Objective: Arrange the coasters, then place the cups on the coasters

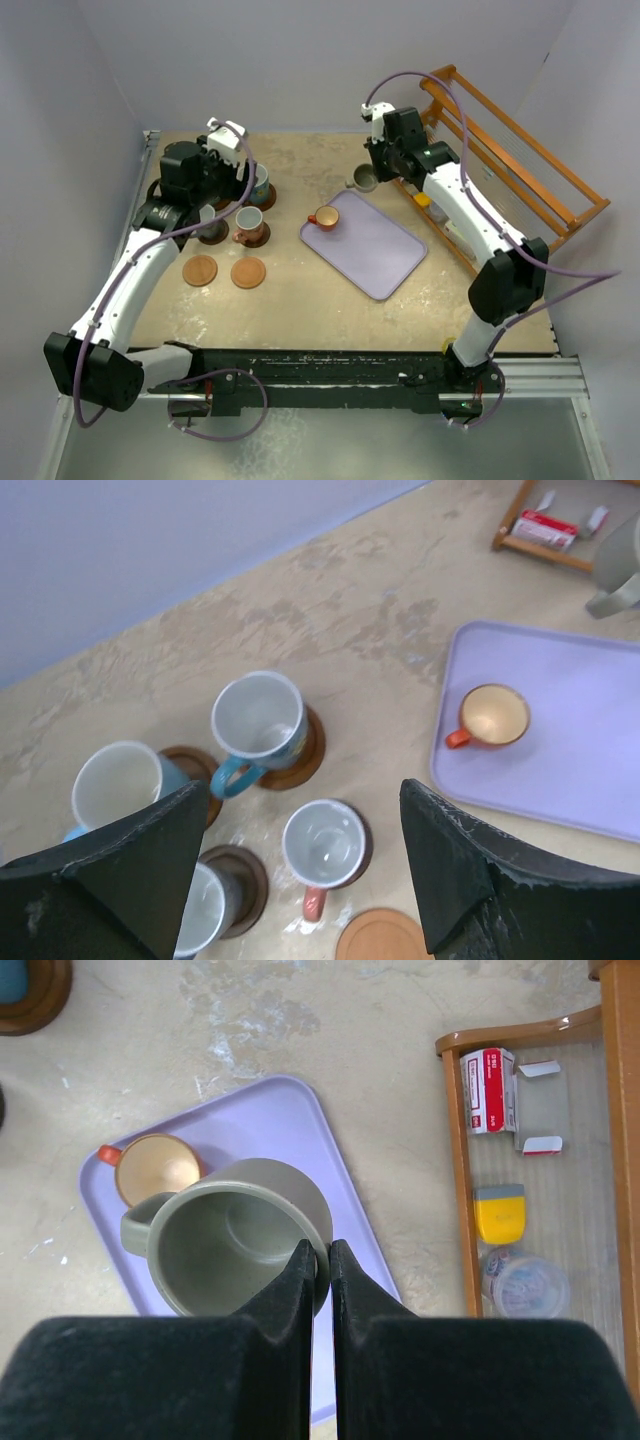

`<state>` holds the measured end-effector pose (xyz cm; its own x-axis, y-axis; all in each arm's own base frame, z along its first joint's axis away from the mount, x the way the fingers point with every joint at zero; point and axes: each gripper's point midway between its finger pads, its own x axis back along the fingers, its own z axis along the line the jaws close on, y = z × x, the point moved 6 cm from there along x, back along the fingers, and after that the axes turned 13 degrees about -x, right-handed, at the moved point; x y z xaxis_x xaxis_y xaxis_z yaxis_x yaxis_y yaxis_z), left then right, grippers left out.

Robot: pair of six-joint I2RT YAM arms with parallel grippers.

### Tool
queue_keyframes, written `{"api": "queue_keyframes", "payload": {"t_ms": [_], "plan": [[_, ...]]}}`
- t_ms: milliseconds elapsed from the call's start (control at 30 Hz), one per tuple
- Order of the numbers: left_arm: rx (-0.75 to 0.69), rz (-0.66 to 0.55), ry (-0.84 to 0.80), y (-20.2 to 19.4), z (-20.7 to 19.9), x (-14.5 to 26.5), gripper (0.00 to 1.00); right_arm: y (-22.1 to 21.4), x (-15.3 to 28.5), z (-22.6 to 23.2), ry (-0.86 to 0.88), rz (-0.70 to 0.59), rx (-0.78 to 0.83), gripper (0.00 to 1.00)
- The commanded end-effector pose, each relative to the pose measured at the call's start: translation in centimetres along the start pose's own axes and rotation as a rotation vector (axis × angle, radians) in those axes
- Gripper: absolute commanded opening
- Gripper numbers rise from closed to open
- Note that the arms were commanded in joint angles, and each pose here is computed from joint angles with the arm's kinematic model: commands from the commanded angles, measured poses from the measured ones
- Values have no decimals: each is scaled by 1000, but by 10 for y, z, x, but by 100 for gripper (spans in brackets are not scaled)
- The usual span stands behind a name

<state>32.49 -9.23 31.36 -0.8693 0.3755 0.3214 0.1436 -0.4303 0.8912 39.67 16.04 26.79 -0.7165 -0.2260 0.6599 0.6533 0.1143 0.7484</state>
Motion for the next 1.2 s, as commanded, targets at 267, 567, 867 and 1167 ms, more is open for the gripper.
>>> {"api": "queue_keyframes", "payload": {"t_ms": [267,567,867,1167], "plan": [[43,-142,-232,84,-72,-33,73,18,61,43,193,-177,29,0],[212,-114,-365,95,-122,-54,73,18,69,58,228,-191,34,0],[340,-49,-332,91,-129,-75,67,15,71,71,229,-184,52,0],[370,-3,-300,87,-131,-88,58,15,71,74,213,-191,54,0]]}}
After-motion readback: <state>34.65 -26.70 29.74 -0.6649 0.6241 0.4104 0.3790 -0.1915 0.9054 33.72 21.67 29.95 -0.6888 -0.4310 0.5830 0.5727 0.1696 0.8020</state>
